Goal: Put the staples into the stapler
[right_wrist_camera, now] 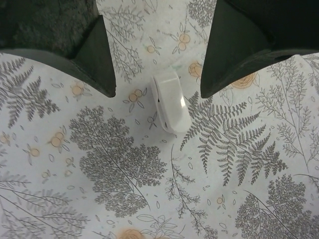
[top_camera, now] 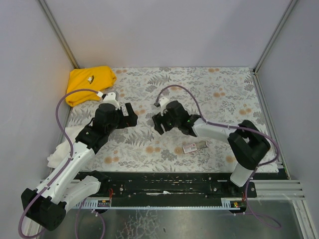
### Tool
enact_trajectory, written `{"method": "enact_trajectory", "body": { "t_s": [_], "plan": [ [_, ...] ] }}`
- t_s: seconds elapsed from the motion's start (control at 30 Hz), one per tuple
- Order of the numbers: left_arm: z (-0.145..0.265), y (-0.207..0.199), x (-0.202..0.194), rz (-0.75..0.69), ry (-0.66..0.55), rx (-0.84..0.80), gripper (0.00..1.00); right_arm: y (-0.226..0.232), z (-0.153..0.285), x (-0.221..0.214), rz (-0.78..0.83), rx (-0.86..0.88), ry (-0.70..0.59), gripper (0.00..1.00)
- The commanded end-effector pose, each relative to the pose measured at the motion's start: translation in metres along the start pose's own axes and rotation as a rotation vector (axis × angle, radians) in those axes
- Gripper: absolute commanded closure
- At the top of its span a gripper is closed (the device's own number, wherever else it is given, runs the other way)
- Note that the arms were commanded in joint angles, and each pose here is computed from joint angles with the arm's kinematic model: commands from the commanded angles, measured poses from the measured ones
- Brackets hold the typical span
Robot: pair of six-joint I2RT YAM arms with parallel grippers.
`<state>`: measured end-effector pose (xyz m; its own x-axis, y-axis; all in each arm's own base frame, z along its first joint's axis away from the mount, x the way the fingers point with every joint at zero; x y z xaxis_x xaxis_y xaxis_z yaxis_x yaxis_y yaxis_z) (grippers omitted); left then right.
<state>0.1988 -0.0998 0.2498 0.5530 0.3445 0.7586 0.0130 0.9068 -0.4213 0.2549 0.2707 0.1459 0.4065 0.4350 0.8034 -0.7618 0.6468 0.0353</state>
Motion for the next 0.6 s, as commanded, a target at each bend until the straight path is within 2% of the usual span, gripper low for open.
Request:
{"method": "enact_trajectory", "body": {
  "t_s": [0.0,0.27,0.37,0.43,0.57],
  "plan": [
    [0.001,0.004,0.004,0.025,-0.050,0.024,0.00,0.010,-0.021,0.010,0.103,0.056,0.047,0.28],
    [0.001,0.005,0.004,0.031,-0.045,0.027,0.00,0.018,-0.051,0.014,0.192,0.079,0.102,0.38],
    [0.000,0.005,0.003,0.033,-0.044,0.027,0.00,0.019,-0.057,0.013,0.213,0.084,0.128,0.51],
    [0.000,0.005,0.003,0.033,-0.042,0.027,0.00,0.018,-0.056,0.013,0.223,0.074,0.138,0.65],
    [0.000,0.004,0.004,0.037,-0.041,0.018,0.00,0.019,-0.049,0.015,0.221,0.077,0.110,0.81]
  ]
}}
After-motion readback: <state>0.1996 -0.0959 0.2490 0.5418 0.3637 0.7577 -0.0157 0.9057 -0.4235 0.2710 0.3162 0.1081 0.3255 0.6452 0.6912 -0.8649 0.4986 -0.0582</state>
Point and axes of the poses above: each gripper's point midway between its finger pads, its own z axis back along the fingers, its own y axis along the line the jaws close on, x = y × z, the point moved 10 cm from there along z, back along the fingers, and after that the axes turned 8 degrees about z, right-handed, at the moved point
